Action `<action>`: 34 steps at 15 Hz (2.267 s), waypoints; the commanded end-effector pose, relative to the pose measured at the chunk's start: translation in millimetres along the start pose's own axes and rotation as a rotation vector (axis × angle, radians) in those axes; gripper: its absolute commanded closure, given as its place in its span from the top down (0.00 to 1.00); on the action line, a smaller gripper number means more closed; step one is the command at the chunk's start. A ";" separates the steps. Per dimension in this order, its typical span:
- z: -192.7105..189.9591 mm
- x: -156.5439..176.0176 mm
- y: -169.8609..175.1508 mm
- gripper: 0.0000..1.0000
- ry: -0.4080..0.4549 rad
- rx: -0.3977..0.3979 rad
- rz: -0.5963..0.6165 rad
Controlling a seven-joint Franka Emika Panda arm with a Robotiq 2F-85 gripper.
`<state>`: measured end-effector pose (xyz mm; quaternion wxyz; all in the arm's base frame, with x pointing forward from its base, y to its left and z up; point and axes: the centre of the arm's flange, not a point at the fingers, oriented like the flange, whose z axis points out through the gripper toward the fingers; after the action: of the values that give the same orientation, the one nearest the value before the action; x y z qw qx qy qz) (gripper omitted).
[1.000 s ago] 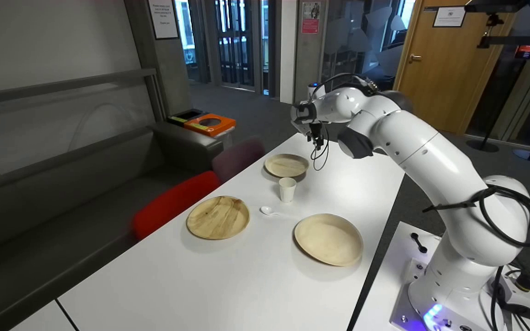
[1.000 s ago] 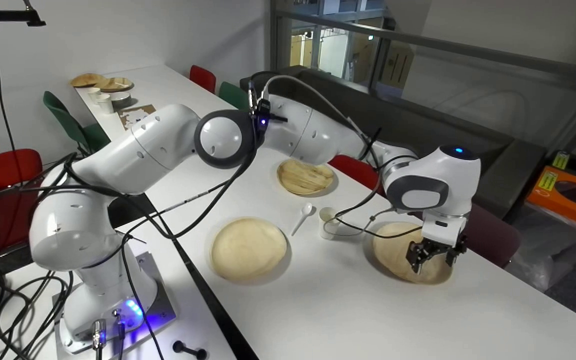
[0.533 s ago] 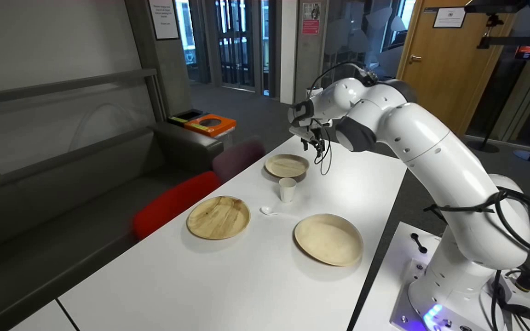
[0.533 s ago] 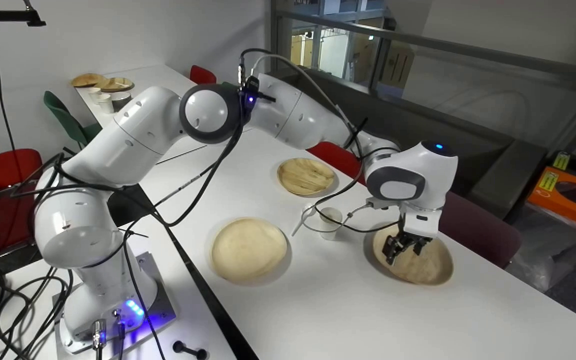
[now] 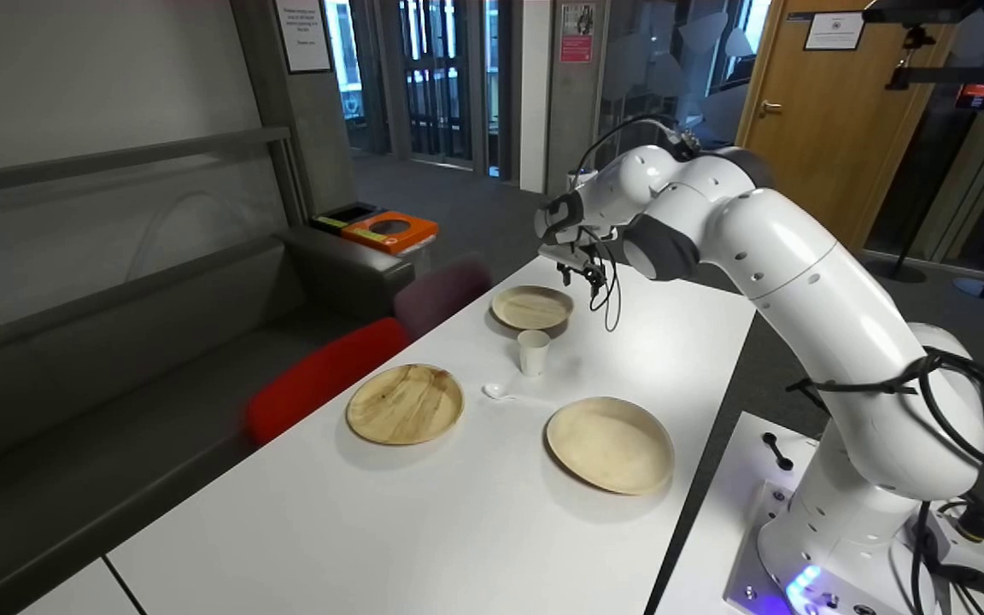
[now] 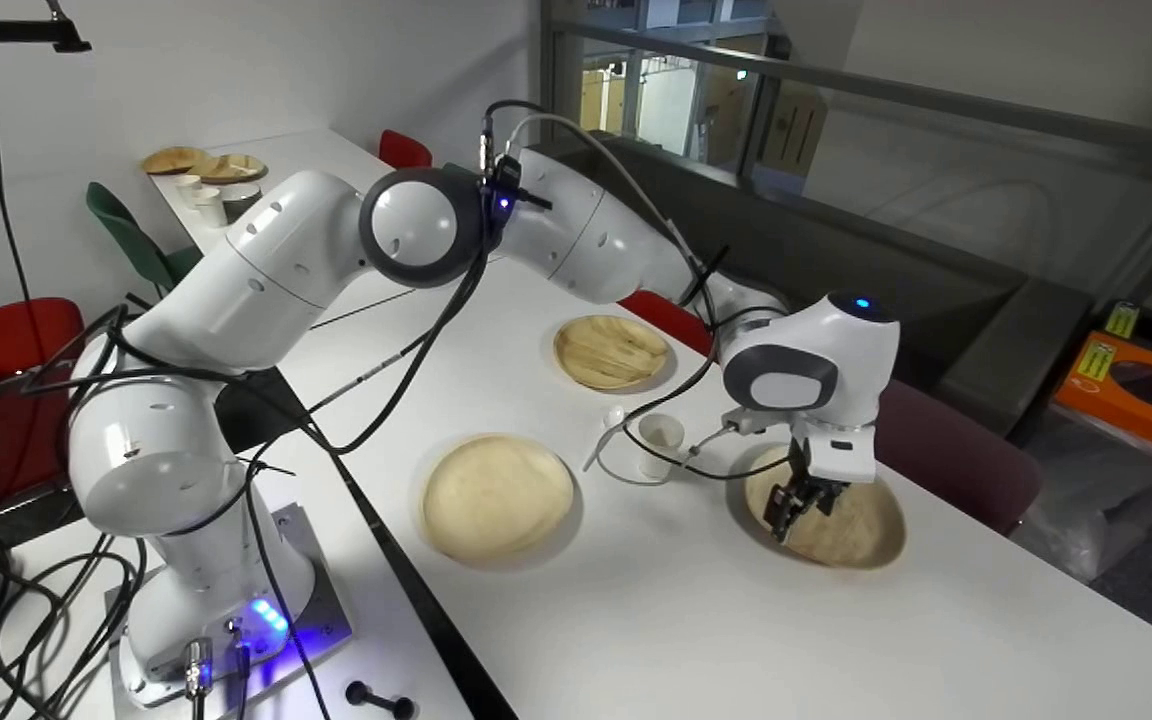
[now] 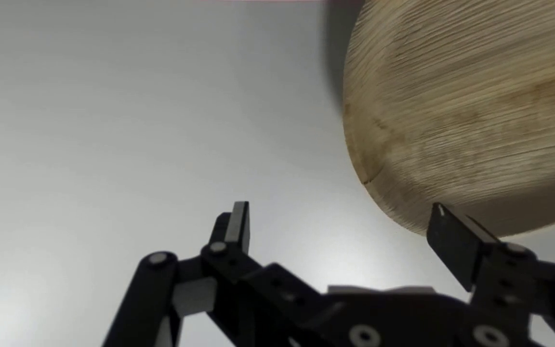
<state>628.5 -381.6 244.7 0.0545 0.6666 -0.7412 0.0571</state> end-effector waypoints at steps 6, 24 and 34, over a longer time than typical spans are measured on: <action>-21.7 26.7 114.2 1.00 0.082 0.133 -0.460; -24.2 -154.2 240.2 1.00 -0.298 -0.171 -1.128; 45.6 -215.1 209.3 1.00 -0.252 -0.207 -1.231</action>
<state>432.2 -155.5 182.9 0.0420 0.9635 -0.2285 -0.1332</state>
